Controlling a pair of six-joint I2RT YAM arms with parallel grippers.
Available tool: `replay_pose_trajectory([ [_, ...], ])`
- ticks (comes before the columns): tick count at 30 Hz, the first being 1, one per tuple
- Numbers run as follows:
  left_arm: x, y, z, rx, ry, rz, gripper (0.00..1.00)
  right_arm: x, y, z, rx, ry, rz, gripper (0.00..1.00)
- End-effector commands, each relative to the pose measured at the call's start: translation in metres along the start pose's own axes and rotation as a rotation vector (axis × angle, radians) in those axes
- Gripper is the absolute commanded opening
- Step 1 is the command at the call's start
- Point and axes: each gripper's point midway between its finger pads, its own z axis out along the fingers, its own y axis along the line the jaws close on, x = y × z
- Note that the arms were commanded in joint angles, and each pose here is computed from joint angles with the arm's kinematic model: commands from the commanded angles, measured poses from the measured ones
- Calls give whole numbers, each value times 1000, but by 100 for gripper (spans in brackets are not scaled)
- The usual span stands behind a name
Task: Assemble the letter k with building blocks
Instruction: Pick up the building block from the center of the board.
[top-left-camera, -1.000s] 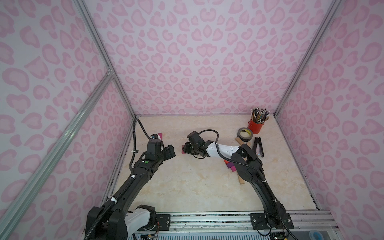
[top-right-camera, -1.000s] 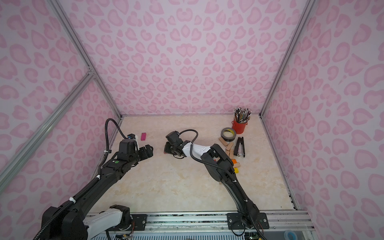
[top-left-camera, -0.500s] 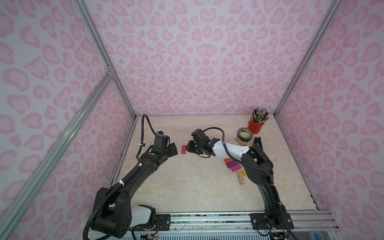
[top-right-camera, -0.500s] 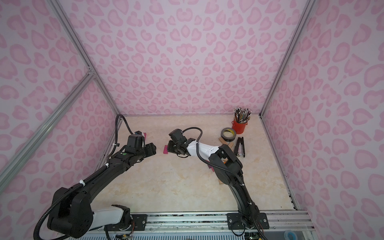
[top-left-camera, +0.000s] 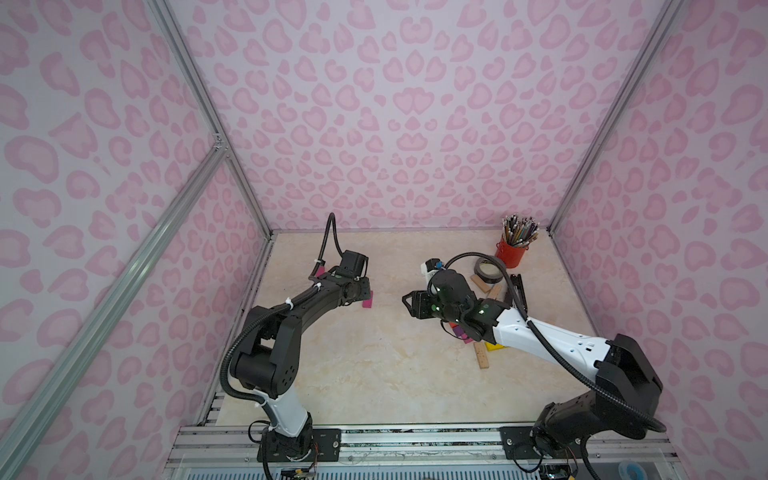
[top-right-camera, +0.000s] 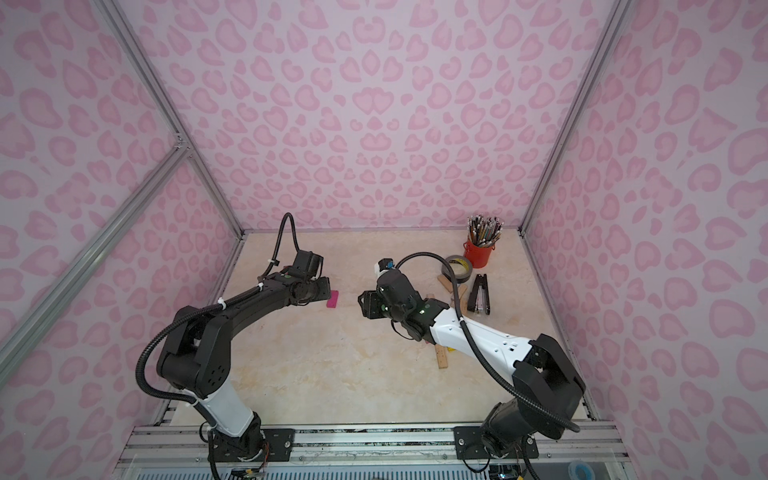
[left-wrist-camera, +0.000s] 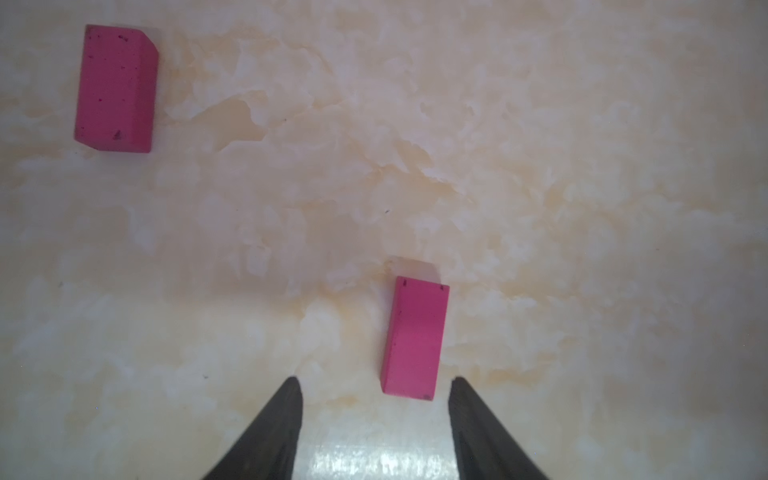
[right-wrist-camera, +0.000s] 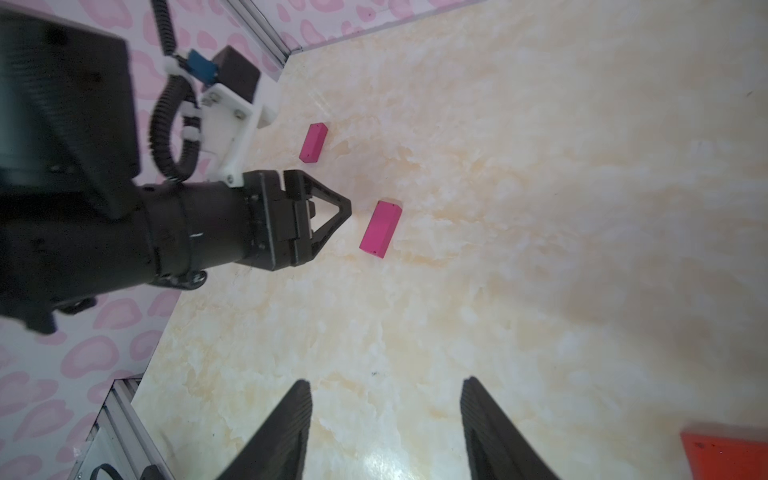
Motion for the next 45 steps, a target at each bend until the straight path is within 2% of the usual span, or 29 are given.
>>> replay_pose_trajectory([
  [1,2,3,11,-41,44,54,59,3,-5,-11,2,-22,-111,67],
  [3,1,-2,16,-42,59,79,59,8,-8,-15,1,-16,-116,74],
  [7,3,-11,26,-27,84,110,59,12,-10,-17,-7,-7,-110,81],
  [14,14,-16,45,-26,141,136,59,8,-12,-14,-10,-4,-98,84],
  [15,4,-22,44,-13,121,134,59,7,-12,-14,-10,-5,-96,84],
  [19,6,-23,50,-14,133,135,58,5,-15,-13,-6,-4,-85,84],
  [23,8,-23,54,-20,142,142,48,3,-20,-12,0,-4,-68,85],
  [26,9,-22,55,-25,154,146,46,2,-23,-11,-1,-3,-53,85],
  [31,12,-20,57,-38,172,154,37,-2,-24,-12,-10,-4,-36,86],
  [37,14,-17,60,-60,193,170,36,-6,-26,-17,-13,-14,-23,86],
  [41,11,-18,58,-58,191,174,25,-9,-28,-21,-13,-28,-16,86],
  [45,3,-15,49,-59,173,176,23,-13,-28,-26,-19,-40,-10,90],
])
